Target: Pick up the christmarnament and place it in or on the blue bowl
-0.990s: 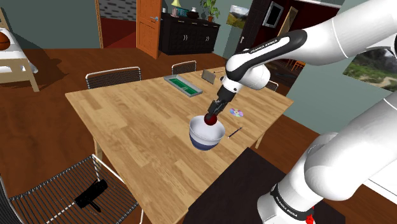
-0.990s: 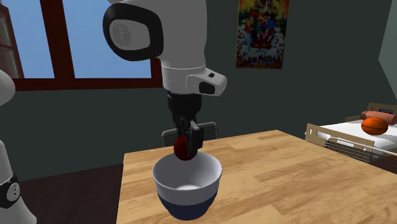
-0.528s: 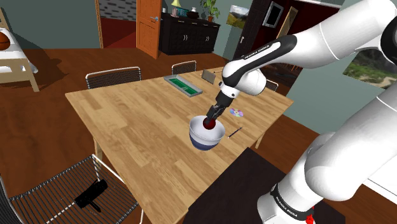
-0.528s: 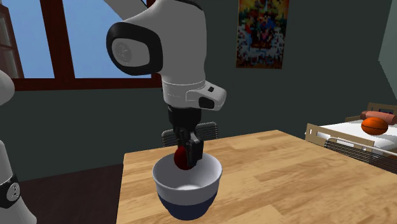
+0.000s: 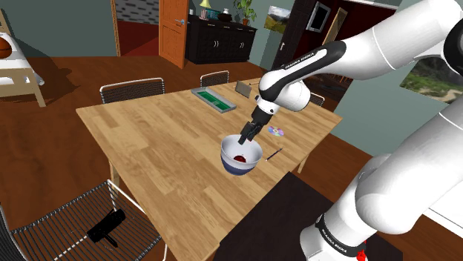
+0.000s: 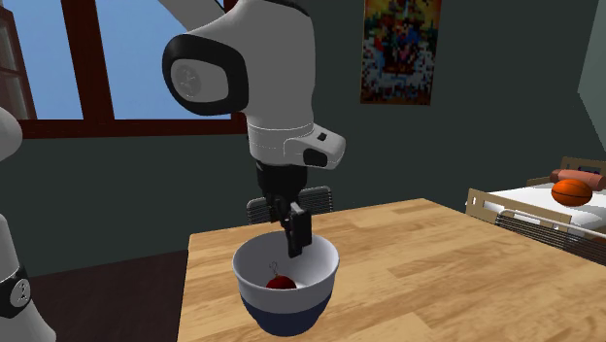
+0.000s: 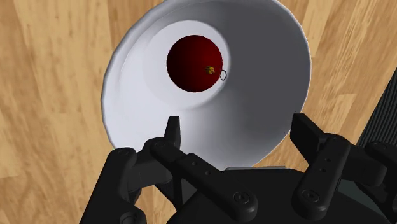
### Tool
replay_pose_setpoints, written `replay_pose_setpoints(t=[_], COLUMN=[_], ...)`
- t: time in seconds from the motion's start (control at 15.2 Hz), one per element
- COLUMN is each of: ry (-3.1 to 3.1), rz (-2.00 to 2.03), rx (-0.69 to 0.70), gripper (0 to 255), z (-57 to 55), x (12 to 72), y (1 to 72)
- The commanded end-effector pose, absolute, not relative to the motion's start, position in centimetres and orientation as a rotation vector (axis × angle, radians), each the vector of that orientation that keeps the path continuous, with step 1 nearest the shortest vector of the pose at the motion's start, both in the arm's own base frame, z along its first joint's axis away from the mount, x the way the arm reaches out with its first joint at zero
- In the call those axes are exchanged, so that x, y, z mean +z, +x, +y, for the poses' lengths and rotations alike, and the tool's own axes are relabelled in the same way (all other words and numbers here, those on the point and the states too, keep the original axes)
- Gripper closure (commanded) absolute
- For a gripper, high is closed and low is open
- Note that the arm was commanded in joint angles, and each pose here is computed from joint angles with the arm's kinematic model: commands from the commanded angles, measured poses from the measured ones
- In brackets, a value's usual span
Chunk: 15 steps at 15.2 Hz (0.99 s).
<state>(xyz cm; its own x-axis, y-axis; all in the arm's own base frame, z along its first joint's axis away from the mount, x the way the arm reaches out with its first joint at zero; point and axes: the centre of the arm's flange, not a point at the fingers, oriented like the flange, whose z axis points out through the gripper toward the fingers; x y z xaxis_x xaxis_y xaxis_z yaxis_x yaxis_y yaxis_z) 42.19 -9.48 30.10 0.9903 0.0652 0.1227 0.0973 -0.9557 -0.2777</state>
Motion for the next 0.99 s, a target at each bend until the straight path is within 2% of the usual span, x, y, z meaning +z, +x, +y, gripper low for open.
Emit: replay_pose_setpoints(t=[0.0, 0.13, 0.4, 0.92], ry=[-2.848, -2.848, -2.848, -2.848], rz=[-0.119, -0.119, -0.119, -0.119], rx=[-0.162, -0.162, -0.162, -0.162], gripper=[0, 0, 0, 0], z=[-9.5, -9.5, -10.9, -10.9], x=[30.1, 30.1, 34.9, 34.9], y=[42.2, 42.2, 41.7, 41.7])
